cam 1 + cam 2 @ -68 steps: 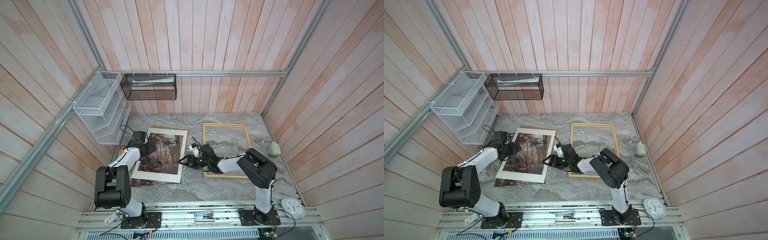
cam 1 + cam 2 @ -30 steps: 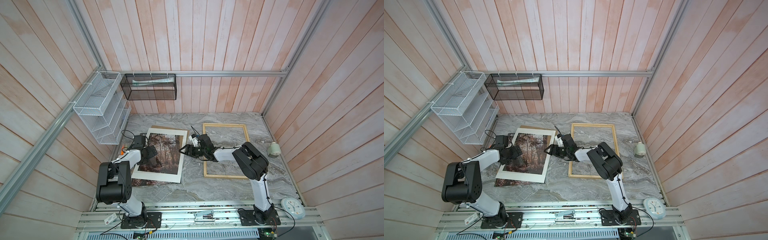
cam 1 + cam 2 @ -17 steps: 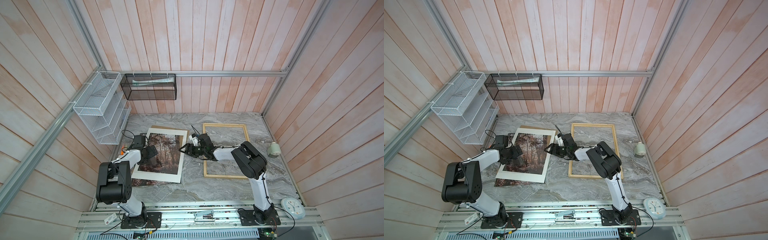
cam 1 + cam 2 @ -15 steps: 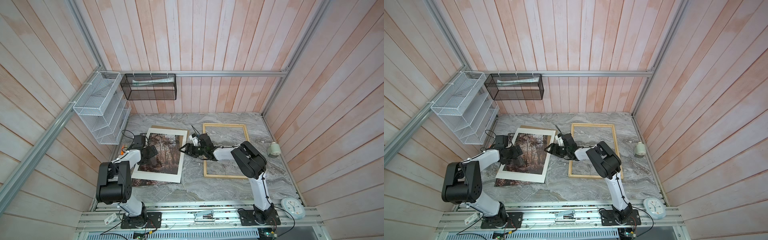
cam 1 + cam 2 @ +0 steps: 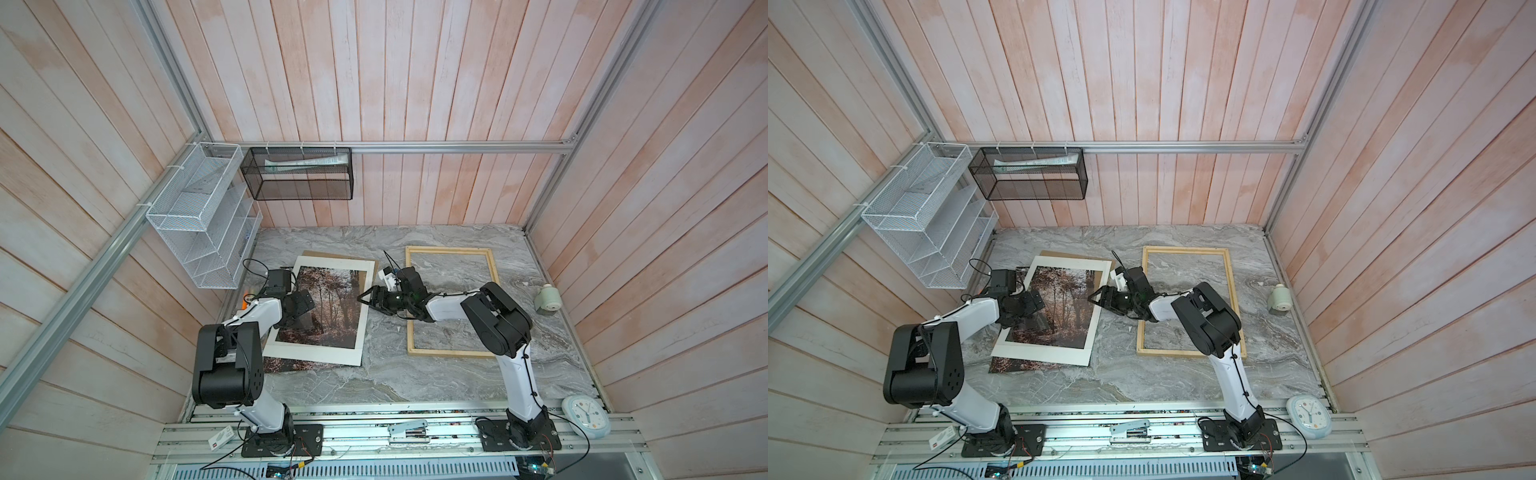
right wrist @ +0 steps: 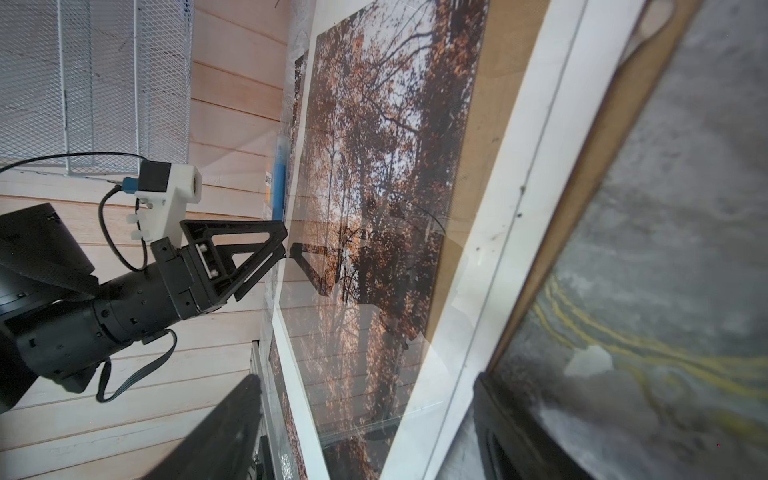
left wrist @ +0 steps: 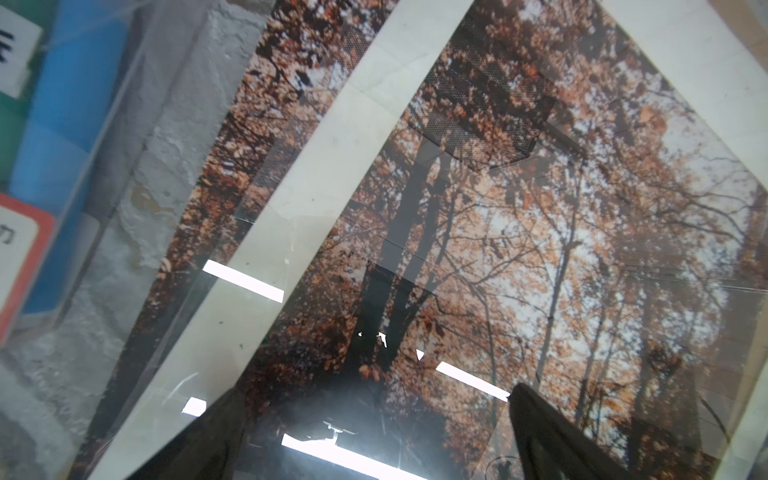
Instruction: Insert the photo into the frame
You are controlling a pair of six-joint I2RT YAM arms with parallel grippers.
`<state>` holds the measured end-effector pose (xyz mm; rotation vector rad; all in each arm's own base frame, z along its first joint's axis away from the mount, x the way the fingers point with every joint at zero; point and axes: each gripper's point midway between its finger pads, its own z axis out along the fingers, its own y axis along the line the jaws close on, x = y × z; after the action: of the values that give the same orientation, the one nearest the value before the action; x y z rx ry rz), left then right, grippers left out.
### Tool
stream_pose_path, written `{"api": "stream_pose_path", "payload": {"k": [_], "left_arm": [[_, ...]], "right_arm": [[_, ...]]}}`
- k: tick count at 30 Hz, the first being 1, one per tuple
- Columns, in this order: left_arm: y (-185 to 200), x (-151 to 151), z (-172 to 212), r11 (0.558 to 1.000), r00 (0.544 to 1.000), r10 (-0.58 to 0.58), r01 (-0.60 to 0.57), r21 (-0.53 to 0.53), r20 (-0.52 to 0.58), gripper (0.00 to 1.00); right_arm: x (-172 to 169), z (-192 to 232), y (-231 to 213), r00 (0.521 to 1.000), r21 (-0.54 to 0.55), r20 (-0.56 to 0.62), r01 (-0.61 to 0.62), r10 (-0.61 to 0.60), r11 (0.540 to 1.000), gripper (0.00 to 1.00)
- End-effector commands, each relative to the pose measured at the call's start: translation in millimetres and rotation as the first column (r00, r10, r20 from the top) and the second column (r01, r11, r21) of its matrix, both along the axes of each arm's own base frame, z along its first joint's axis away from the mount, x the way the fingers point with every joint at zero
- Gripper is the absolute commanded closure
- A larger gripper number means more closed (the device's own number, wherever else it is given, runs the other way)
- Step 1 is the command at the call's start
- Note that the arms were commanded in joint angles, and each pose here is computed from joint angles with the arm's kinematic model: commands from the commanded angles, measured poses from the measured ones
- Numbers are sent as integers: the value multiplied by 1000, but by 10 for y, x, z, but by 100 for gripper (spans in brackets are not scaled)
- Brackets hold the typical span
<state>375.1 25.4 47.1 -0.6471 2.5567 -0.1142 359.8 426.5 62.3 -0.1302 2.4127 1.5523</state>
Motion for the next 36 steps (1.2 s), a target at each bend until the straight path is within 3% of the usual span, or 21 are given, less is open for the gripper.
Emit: {"api": "stream_pose_path", "payload": {"k": [1, 14, 36], "left_arm": [[156, 171, 178, 996, 1000, 13, -16, 83, 27, 0], [403, 524, 126, 977, 998, 37, -46, 209, 48, 0], [382, 501, -184, 981, 999, 31, -24, 194, -30, 0]], "right_arm": [[41, 43, 7, 1000, 23, 6, 15, -15, 1000, 19], [52, 58, -3, 997, 71, -44, 71, -68, 995, 19], [80, -102, 2, 992, 16, -83, 93, -92, 996, 19]]}}
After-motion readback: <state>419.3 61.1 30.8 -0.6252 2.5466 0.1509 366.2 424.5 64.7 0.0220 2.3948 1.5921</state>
